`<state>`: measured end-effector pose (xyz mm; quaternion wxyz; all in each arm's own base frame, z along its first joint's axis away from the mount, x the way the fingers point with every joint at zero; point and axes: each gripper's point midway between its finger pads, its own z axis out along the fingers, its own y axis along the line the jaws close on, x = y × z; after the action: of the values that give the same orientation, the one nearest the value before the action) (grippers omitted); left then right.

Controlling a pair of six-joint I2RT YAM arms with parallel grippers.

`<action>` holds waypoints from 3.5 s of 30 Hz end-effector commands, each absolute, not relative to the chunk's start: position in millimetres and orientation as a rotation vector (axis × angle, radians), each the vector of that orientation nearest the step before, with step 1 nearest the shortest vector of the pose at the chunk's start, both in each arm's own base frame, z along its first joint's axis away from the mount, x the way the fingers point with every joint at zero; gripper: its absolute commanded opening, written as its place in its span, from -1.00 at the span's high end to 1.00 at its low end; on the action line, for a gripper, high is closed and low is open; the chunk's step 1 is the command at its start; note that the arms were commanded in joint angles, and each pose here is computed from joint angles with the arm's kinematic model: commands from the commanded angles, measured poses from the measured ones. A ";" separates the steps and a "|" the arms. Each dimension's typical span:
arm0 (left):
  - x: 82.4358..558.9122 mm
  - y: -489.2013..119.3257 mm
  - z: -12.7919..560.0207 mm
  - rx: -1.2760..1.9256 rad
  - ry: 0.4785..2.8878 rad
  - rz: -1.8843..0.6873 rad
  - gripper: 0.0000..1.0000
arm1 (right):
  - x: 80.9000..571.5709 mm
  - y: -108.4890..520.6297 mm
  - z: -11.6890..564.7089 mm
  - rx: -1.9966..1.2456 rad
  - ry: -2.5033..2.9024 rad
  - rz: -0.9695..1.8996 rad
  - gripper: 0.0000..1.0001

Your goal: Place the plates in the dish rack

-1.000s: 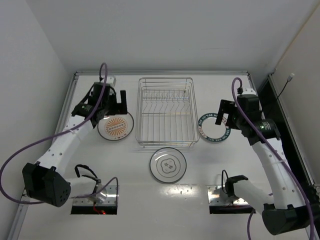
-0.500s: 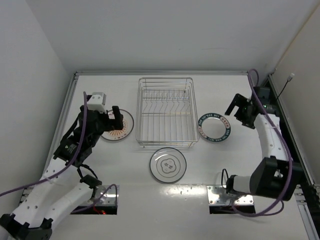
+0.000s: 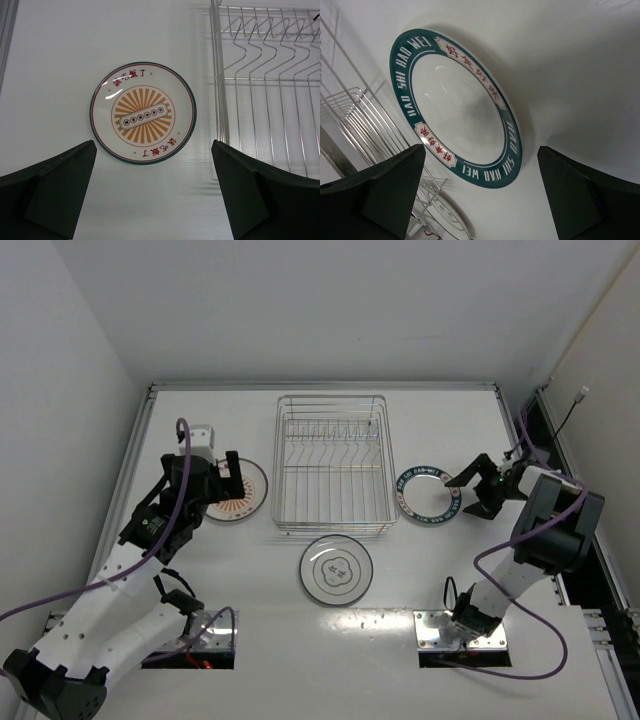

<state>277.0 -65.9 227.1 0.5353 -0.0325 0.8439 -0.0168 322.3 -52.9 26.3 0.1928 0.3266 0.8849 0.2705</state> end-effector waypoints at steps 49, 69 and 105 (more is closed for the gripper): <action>287.2 -56.3 215.9 -0.143 2.050 0.070 -1.00 | 335.8 -83.9 164.5 0.788 2.257 0.348 1.00; 287.8 -55.3 216.1 -0.155 2.054 0.078 -1.00 | 357.4 -46.1 311.8 0.554 2.007 0.216 1.00; 287.9 -53.7 216.5 -0.161 2.051 0.087 -1.00 | 451.1 91.0 260.6 0.221 2.152 -0.177 1.00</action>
<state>283.6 -51.6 199.7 0.4967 -0.0571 0.8649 0.0445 435.9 86.3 224.2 0.4140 0.0764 0.9044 -0.0690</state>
